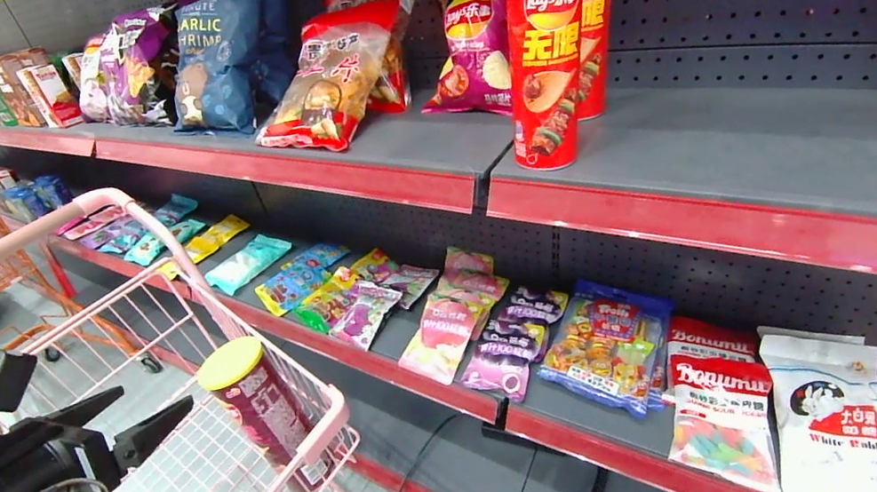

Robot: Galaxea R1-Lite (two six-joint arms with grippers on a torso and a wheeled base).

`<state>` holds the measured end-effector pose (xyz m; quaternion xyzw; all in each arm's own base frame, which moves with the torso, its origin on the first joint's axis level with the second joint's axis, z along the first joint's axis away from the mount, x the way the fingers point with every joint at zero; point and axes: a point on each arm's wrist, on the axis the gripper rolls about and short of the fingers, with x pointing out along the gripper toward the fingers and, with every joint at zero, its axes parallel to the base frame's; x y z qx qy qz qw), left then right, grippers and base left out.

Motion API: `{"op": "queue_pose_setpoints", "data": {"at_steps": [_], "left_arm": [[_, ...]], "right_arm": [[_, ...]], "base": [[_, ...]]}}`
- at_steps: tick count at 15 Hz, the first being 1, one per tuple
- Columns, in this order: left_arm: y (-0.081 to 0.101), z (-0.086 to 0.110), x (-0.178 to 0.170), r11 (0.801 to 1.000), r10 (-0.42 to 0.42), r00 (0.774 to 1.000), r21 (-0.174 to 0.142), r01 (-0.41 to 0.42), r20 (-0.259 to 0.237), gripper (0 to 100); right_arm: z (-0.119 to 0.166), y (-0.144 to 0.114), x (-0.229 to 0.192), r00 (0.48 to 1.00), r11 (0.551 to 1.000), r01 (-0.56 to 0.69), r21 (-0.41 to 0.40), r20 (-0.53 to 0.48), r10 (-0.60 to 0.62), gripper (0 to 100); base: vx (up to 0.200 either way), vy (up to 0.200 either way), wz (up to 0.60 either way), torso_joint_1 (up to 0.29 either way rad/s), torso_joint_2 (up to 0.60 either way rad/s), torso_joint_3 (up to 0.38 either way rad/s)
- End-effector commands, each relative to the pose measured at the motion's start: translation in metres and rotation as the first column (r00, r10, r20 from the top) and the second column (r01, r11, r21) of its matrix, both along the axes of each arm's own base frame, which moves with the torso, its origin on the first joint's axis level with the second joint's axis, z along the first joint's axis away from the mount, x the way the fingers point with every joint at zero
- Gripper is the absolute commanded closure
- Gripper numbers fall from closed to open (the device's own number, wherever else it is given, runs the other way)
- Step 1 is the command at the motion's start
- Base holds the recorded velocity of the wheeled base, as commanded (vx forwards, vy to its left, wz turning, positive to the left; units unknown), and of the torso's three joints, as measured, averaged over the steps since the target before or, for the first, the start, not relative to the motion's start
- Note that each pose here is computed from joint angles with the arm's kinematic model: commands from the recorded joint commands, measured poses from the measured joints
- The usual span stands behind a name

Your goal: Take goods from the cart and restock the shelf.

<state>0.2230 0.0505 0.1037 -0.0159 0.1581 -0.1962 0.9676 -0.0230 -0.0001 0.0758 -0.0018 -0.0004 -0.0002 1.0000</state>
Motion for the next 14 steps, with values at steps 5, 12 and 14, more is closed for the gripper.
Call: {"op": "queue_pose_setpoints", "data": {"at_steps": [5,12,14], "left_arm": [[-0.020,-0.048,0.032,0.990,-0.141,0.986,0.011,0.143,-0.083,0],[-0.044,-0.077,0.065,0.972,-0.234,0.972,0.036,0.234,-0.008,0],[-0.047,-0.078,0.074,0.969,-0.242,0.970,0.048,0.241,0.022,0]], "right_arm": [[0.000,0.000,0.000,1.000,1.000,0.000,-0.001,-0.001,0.000,0],[0.000,0.000,0.000,1.000,1.000,0.000,-0.001,-0.002,0.000,0],[0.000,0.000,0.000,1.000,1.000,0.000,-0.001,-0.001,0.000,0]], "base": [[0.000,0.000,0.00,0.000,0.00,0.000],[0.000,0.000,0.00,0.000,0.00,0.000],[0.000,0.000,0.00,0.000,0.00,0.000]]}}
